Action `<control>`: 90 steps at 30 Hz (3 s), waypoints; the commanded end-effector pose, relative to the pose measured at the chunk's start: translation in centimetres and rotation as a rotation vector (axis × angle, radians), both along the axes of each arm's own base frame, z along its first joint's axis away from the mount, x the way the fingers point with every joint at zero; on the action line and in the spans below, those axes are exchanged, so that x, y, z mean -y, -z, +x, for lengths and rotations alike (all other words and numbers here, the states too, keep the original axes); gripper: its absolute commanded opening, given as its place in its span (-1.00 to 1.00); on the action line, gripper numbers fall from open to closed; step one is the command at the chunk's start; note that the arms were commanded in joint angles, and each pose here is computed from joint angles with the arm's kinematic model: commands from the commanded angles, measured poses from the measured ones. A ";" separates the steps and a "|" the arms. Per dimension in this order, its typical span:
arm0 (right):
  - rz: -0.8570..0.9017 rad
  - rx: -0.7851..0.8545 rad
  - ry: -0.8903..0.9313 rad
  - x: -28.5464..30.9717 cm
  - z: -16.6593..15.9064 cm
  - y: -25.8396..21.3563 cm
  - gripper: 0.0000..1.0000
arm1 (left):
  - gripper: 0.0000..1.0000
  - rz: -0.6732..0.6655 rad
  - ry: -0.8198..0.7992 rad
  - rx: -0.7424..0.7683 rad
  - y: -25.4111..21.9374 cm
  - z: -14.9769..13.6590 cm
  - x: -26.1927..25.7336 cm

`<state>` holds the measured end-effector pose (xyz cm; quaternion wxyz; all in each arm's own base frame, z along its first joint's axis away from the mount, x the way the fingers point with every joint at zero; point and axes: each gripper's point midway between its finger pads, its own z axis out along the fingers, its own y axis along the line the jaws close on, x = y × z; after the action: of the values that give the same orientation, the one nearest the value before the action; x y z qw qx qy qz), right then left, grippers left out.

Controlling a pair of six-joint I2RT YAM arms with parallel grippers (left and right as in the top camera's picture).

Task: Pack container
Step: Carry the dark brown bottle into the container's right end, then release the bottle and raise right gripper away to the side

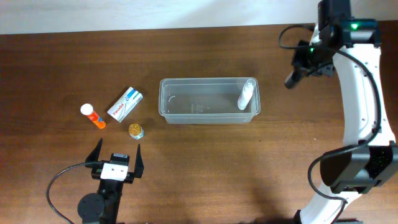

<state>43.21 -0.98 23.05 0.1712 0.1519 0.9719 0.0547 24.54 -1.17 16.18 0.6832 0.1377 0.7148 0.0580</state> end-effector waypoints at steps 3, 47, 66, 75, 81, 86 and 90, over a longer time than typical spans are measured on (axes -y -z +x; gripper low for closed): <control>0.135 0.150 -0.223 -6.2 0.0 -5.6 -0.59 | 0.99 -0.009 -0.009 -0.001 0.1 0.0 -0.2; -0.153 -0.092 -0.444 -15.0 -3.5 10.3 -0.49 | 0.99 -0.009 -0.009 -0.001 0.1 0.0 -0.2; -0.204 -0.102 -0.376 -13.7 -3.6 13.3 -0.49 | 0.99 -0.009 -0.009 -0.001 0.1 0.0 -0.2; -0.215 -0.099 -0.373 -13.5 -3.5 13.3 -0.49 | 0.99 -0.009 -0.009 -0.001 0.1 0.0 -0.2; -0.215 -0.099 -0.373 -13.5 -3.5 13.3 -0.14 | 0.99 -0.009 -0.009 -0.001 0.1 0.0 -0.2; -0.213 -0.092 -0.373 -13.6 -3.3 13.1 -0.03 | 0.99 -0.009 -0.009 -0.001 0.1 0.0 -0.2; -0.208 -0.067 -0.371 -13.8 -2.8 11.9 -0.03 | 0.99 -0.009 -0.009 -0.001 0.1 0.0 -0.2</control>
<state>39.51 12.97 9.07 0.1122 -0.0545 0.9920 -0.0202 24.54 -1.17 16.18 0.6832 0.1377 0.7148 0.0580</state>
